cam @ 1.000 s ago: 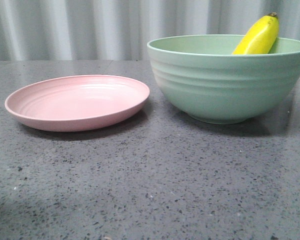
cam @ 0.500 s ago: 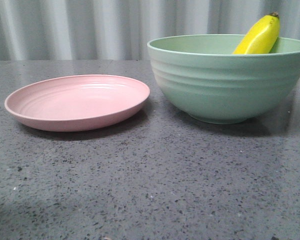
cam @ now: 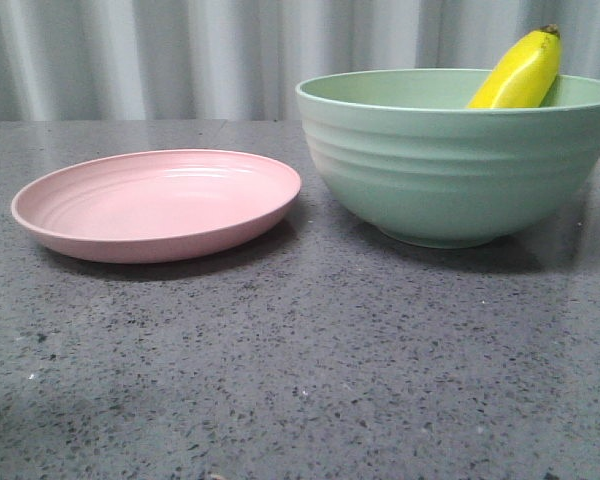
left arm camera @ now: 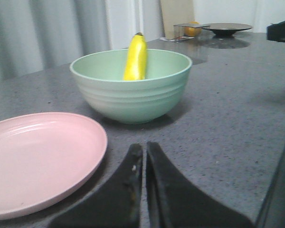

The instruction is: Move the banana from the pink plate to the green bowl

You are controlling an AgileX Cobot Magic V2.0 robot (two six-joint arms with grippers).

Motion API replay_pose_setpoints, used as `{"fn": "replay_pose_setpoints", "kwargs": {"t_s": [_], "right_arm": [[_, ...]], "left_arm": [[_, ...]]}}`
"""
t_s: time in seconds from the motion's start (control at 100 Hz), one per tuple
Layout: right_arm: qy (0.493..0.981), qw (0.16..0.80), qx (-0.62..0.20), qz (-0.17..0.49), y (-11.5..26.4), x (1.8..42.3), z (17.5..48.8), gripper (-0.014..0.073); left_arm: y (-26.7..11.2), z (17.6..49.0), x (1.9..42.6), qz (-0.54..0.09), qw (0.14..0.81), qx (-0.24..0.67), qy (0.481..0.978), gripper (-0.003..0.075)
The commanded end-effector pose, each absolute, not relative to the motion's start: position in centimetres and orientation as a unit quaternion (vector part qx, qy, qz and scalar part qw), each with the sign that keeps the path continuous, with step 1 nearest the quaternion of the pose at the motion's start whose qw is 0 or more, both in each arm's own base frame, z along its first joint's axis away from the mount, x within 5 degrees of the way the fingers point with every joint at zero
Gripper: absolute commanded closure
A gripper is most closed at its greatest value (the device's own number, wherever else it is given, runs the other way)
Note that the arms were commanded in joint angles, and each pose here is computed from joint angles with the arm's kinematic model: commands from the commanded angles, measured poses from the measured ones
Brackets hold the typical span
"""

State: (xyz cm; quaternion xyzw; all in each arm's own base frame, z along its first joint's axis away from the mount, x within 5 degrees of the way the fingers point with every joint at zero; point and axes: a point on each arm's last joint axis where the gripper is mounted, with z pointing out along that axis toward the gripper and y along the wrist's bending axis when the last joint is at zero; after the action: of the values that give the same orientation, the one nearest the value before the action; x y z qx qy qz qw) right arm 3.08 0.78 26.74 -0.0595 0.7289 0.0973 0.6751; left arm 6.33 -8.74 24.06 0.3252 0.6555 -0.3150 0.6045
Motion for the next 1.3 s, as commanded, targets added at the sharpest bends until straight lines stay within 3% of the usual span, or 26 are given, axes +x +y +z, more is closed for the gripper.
{"fn": "replay_pose_setpoints", "kwargs": {"t_s": [0.0,0.28,0.56,0.91,1.12,1.29], "right_arm": [[0.69,0.715,-0.061,0.09,0.6,2.7,28.3,0.0664],[0.69,0.716,-0.061,0.09,0.6,2.7,28.3,0.0664],[0.69,0.716,-0.061,0.09,0.6,2.7,28.3,0.0664],[0.69,0.716,-0.061,0.09,0.6,2.7,28.3,0.0664],[0.69,0.716,-0.061,0.09,0.6,2.7,28.3,0.0664],[0.69,0.716,-0.061,0.09,0.6,2.7,28.3,0.0664]], "left_arm": [[-8.3,25.5,7.0,-0.312,0.653,0.281,0.63,0.0741],[-5.0,25.5,8.3,-0.209,0.715,0.171,0.645,0.0741],[-1.6,22.7,7.8,-0.068,0.746,0.078,0.657,0.0741],[-0.7,20.5,5.6,-0.034,0.719,0.05,0.692,0.0741],[-0.6,18.7,5.4,-0.024,0.65,0.047,0.758,0.0741],[-0.6,18.8,5.4,-0.024,0.653,0.047,0.756,0.0741]]}}
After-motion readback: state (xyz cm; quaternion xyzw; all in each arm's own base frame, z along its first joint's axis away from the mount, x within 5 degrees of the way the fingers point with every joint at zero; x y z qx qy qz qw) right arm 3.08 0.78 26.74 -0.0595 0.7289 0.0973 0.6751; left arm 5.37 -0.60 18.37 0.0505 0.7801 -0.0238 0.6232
